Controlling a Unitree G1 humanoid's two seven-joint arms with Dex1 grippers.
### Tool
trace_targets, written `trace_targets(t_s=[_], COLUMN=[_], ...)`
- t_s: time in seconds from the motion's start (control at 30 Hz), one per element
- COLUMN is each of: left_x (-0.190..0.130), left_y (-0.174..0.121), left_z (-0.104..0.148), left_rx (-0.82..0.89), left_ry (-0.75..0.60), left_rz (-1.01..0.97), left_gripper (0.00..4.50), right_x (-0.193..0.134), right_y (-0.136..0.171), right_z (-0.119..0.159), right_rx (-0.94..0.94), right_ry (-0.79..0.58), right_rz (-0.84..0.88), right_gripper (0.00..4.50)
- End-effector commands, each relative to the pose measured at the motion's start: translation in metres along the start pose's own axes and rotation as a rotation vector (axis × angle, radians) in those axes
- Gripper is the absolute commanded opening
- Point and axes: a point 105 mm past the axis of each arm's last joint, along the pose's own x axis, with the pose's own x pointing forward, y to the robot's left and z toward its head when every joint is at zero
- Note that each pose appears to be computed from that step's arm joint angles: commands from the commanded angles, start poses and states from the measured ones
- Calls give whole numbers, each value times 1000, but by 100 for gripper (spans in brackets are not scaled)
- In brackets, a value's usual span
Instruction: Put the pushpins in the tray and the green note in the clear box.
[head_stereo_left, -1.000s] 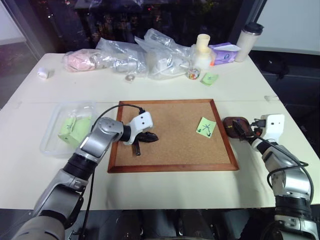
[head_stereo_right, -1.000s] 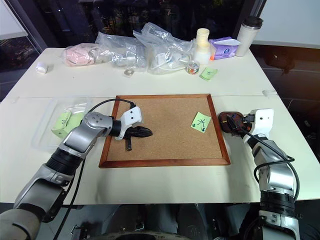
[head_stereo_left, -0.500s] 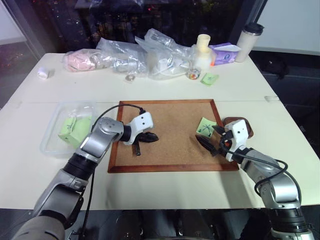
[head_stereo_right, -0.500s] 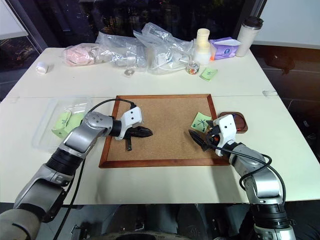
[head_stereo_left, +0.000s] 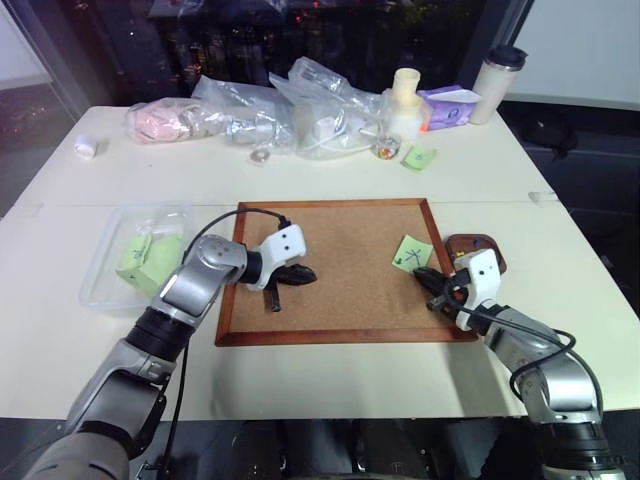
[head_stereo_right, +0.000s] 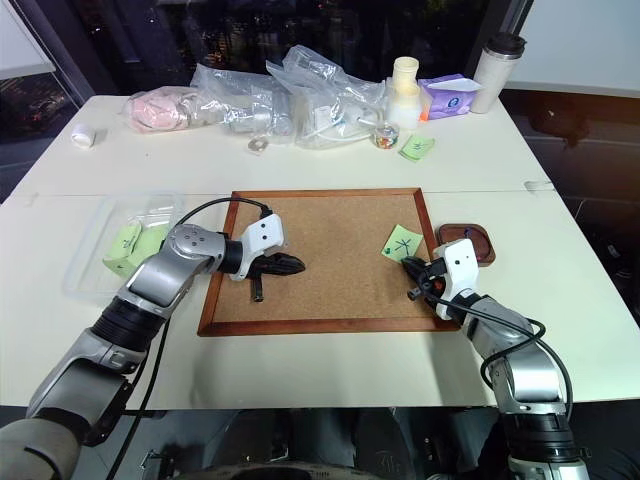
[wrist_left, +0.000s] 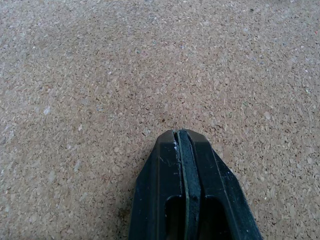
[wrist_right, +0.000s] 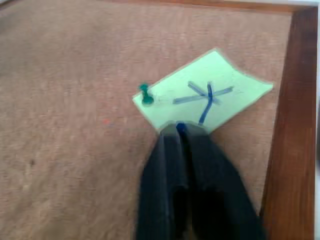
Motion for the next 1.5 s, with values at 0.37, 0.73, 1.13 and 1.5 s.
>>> trace_targets(t_s=[0.37,0.73,1.13,1.5], left_x=[5,8,10,9], left_y=[-10,-11,-12,-13], left_z=[-39,-40,-38,-38], left_rx=[-26,-21,-17,-25], left_ry=[163,163,147,146], left_rz=[-35,-39,-43,-40], left_gripper=[0,0,0,0], right_x=[-9,-16,-18,-21], right_y=[-8,-15,-94,-101], right_z=[50,52,21,23], right_rx=[10,16,-45,-46], right_ry=[-232,-232,-80,-101], right_rz=[-48,-87,-408,-434], right_gripper=[4,4,4,449])
